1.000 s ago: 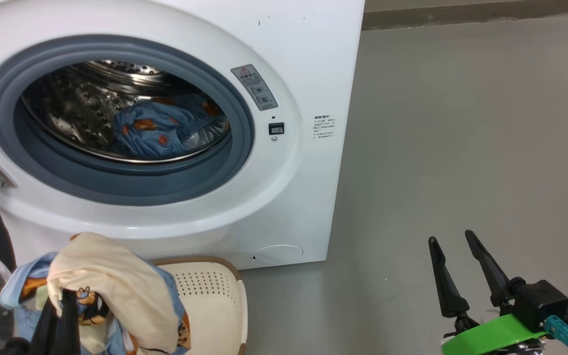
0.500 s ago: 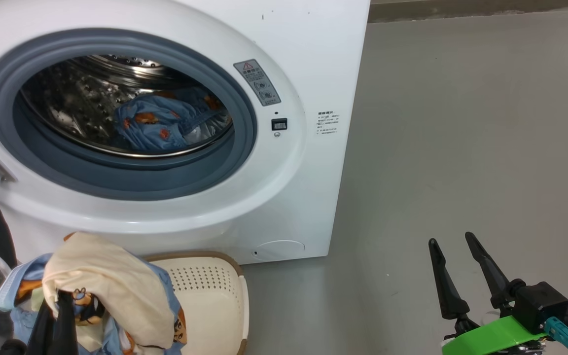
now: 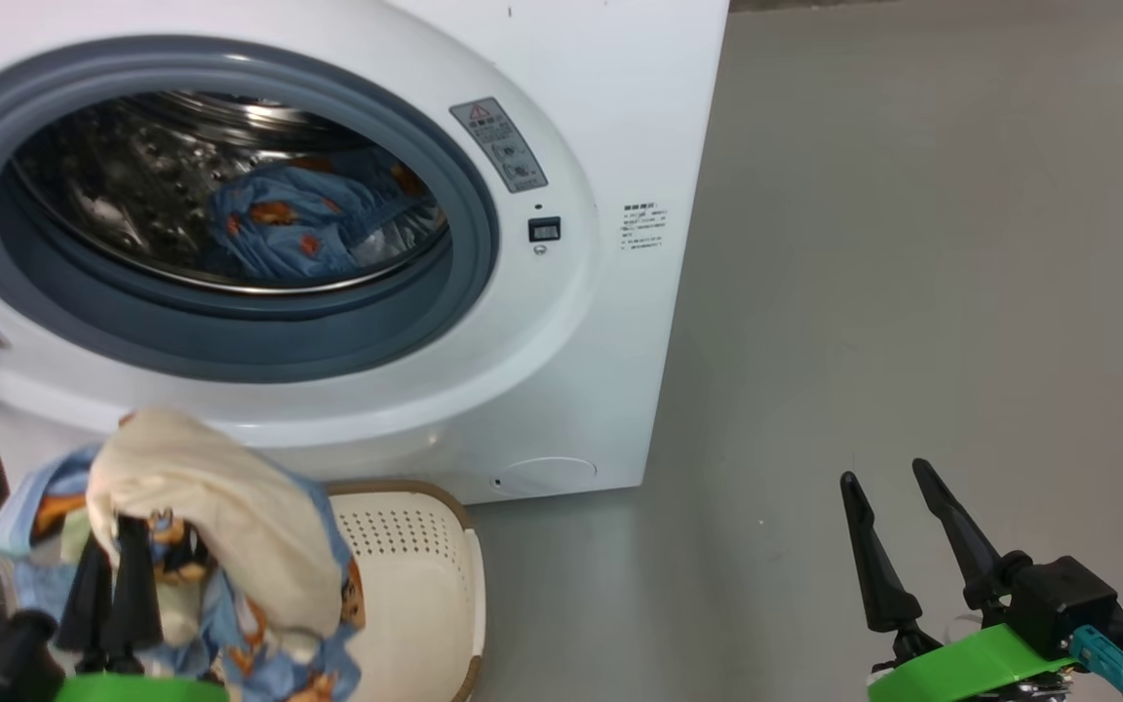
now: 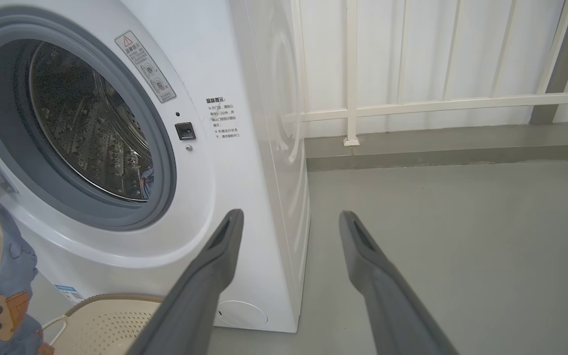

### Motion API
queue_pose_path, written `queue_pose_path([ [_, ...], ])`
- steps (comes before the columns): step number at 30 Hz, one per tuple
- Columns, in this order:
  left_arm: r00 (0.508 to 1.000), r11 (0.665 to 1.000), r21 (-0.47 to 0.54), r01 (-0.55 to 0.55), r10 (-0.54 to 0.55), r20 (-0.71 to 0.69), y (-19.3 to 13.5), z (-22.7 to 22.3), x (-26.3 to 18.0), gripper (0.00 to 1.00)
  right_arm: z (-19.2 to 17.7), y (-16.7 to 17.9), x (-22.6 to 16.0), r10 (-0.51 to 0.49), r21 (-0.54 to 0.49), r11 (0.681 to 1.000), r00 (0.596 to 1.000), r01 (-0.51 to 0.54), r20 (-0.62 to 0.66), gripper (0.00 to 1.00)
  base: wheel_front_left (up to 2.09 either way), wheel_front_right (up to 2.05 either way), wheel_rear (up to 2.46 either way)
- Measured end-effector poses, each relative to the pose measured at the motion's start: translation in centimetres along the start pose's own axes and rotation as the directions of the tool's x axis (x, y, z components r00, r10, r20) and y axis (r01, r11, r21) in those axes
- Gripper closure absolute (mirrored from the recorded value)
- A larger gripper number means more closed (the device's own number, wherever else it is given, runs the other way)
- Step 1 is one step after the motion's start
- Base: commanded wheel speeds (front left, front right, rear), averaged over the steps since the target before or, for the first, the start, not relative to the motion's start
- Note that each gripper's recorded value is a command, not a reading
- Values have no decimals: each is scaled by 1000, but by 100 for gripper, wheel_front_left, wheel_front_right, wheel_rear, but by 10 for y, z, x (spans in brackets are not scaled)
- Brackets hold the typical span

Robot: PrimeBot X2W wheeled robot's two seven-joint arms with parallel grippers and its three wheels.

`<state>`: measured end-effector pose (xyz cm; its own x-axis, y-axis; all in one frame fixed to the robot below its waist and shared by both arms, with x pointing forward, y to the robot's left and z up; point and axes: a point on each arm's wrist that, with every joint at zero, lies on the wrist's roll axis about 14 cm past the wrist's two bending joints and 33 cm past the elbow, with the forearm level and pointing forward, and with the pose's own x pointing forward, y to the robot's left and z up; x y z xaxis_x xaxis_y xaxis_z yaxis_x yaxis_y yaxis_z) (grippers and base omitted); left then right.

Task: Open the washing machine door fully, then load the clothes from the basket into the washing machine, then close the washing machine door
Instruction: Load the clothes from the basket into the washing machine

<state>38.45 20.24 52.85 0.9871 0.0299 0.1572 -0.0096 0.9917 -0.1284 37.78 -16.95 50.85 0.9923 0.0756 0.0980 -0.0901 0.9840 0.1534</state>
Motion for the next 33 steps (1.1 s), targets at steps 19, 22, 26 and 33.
queue_pose_path([
  [19,990,994,-28,104,-101,94,-34,5,110,100,-18,-15,19,-37,0,999,998,37,-41,0,0,0,0],
  [22,991,993,-28,114,-112,73,-36,-7,127,100,-22,-20,22,-51,2,999,997,51,-51,0,0,0,0],
  [26,991,992,-30,123,-121,51,-36,-22,149,100,-30,-28,27,-70,8,997,995,71,-69,0,0,0,0],
  [33,985,985,-25,171,-172,-11,-51,-60,185,100,-50,-35,38,-85,15,996,990,87,-109,0,0,0,0],
])
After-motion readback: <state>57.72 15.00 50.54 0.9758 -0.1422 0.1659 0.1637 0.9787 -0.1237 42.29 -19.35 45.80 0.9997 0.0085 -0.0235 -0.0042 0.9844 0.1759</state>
